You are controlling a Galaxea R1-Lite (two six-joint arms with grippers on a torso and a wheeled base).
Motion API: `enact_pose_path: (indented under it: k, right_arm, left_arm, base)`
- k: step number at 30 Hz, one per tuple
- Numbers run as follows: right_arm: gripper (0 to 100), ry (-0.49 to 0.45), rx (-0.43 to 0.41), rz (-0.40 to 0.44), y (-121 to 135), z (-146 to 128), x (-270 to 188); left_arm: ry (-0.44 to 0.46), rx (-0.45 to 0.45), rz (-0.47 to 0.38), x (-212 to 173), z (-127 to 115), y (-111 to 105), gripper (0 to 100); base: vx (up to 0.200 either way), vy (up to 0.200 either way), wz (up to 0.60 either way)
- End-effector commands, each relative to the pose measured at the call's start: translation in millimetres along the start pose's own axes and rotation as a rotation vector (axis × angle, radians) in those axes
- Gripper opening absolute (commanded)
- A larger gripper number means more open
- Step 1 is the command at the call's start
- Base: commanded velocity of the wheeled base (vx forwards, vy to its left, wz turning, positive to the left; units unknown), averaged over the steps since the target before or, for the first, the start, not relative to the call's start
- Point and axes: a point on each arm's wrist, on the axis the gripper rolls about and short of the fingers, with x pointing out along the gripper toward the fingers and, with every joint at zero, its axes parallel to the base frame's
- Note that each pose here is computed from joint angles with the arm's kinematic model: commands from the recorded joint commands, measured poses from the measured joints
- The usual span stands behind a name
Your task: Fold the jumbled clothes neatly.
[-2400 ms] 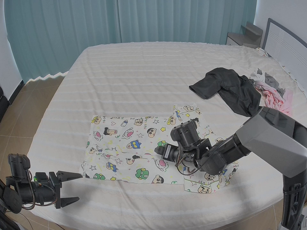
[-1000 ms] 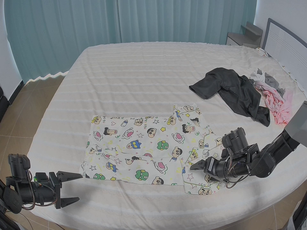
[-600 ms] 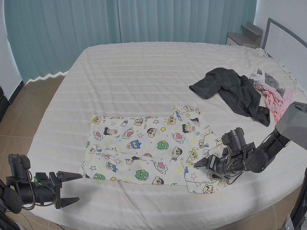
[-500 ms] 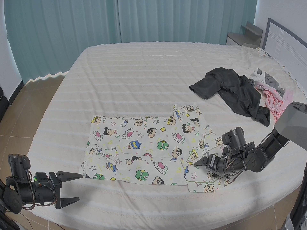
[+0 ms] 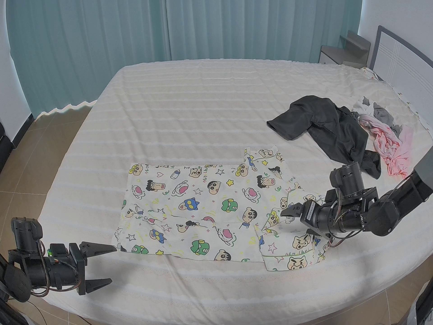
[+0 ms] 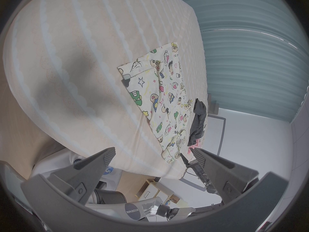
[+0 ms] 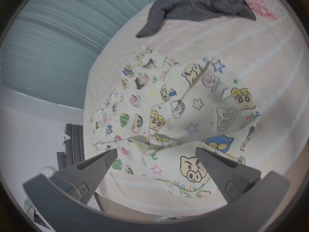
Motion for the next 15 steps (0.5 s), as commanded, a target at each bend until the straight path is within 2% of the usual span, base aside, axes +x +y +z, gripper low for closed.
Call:
enact_pose_path:
  k: [1, 5, 12, 15]
  right_arm:
    - [100, -0.067, -0.022, 0.071, 13.8, 0.5, -37.8]
    - [100, -0.08, -0.018, 0.089, 14.6, -1.9, -50.1]
    - [100, -0.103, -0.032, 0.138, 9.3, -16.9, -59.0]
    - [100, -0.124, -0.046, 0.164, 8.5, -21.4, -59.7]
  left_arm:
    - [-0.02, 0.012, -0.005, -2.0, -0.5, -2.1, 100]
    - [-0.07, 0.027, 0.015, -2.6, -0.7, -3.9, 100]
    - [-0.054, 0.028, 0.022, -0.2, -2.4, -3.6, 100]
    - [-0.052, 0.027, 0.024, 0.2, -2.4, -3.3, 100]
  base:
    - [0.0, 0.0, 0.0]
    - [0.0, 0.0, 0.0]
    - [0.0, 0.0, 0.0]
    - [0.2, 0.0, 0.0]
